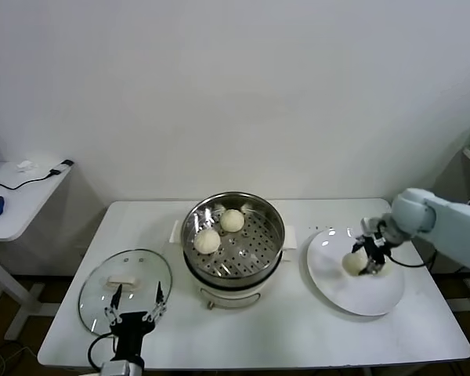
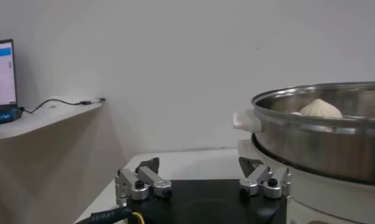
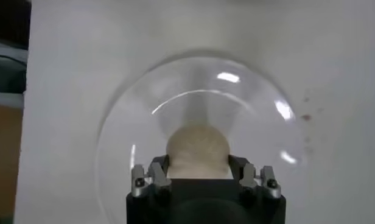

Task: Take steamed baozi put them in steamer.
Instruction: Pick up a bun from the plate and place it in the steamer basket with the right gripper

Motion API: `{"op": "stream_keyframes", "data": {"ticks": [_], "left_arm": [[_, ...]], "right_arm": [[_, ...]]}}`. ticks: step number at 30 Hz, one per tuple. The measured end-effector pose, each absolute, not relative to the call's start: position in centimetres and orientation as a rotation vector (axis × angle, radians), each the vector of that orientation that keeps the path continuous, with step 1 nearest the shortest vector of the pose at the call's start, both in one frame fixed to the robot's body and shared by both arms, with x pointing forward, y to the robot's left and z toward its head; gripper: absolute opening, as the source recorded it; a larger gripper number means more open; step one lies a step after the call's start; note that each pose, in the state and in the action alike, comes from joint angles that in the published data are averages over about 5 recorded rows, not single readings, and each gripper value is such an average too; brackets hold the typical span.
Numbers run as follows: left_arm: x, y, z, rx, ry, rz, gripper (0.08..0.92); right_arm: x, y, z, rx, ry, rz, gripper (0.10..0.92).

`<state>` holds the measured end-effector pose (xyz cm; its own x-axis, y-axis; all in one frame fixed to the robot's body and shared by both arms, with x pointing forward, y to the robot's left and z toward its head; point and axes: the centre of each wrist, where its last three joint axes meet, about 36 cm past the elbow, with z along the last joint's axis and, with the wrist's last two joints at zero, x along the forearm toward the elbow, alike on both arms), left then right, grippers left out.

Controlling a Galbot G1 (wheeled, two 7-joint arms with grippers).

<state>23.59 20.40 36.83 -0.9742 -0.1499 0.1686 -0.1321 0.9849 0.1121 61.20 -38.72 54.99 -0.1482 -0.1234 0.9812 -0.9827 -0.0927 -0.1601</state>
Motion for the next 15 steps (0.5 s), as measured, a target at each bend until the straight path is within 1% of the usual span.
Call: {"op": "stream_keyframes", "data": {"ticks": [4,9,12,15], "left_arm": [[23.5,20.4,37.0,0.207,-2.954,-0.153,0.823],[23.3,20.4,37.3,0.209,-2.955,-0.159,0.823],[23.2,20.6,37.4,0.217,-2.955,-0.164,0.823],[23.0,20.8,37.4,0.223,-2.953,-0.17,0.823]], "right_arm": [[63.4,-35.7,61.5,1.41,-1.34,1.478,0.657],[64.8,-29.4,69.1,1.6,-1.26,1.674,0.649],[64.6,-25.2,71.7,1.717,-1.162,1.797,0.625],[63.9,-21.1,72.8,1.83,-1.03,1.913,0.606]]}}
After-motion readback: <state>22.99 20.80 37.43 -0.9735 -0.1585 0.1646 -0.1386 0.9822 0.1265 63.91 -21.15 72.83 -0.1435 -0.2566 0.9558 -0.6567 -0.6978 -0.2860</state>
